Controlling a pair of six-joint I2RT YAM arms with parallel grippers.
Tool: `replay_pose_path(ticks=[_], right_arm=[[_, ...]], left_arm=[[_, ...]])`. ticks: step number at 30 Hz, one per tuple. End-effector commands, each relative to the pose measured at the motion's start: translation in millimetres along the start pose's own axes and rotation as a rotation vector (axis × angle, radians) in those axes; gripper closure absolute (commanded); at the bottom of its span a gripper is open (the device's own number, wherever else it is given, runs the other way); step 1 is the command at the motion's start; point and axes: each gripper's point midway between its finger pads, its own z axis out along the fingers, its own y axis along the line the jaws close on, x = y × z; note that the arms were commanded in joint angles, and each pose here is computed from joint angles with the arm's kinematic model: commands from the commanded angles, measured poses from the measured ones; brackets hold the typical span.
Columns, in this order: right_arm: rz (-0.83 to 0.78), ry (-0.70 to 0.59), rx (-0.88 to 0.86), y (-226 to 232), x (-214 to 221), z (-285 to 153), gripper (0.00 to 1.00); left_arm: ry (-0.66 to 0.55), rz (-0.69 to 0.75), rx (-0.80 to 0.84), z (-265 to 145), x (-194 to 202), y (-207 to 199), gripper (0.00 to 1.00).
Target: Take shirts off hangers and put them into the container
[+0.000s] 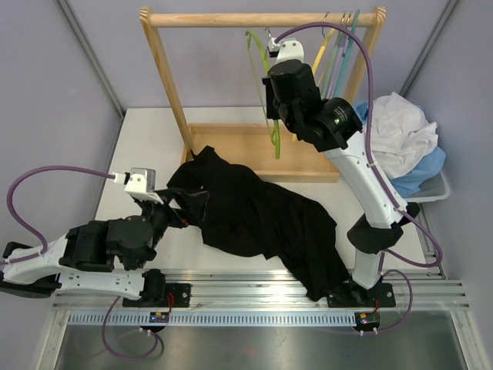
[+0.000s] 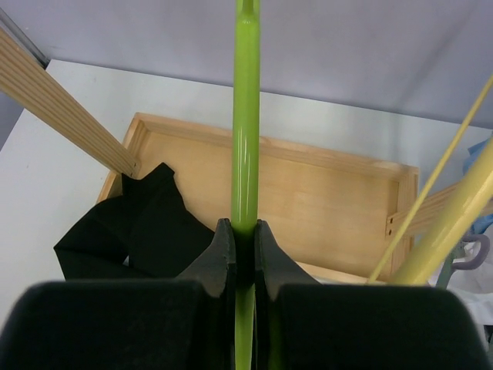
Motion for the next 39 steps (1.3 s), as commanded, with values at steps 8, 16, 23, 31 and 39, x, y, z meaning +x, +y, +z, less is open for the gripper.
replay_pose_path(ticks=[8,16,23,31,39], right_arm=[[0.095,-0.182,-0.056,-8.3,-56.5,-38.4,1.0],[0.087,-0.212,-0.063,-6.1,-68.4,-38.6,1.0],[0.096,-0.232,-0.076,-7.7,-73.9,-48.9,1.0],[0.078,-0.25,-0.096,1.0,-78.7,-58.5,1.0],[0.039,-0.3,-0.035,0.2,-89.3,-43.1,1.0]], left_arm=[[-0.025,-0.044,0.003,3.3,-5.7,-10.9,0.01],[-0.026,-0.045,0.0,2.9,-5.0,-8.4,0.01],[-0.031,-0.039,0.0,4.1,-4.3,-9.6,0.01],[-0.029,-0.039,0.006,4.5,-3.8,-12.2,0.01],[-0.028,-0.04,0.007,3.8,-4.5,-11.3,0.01]])
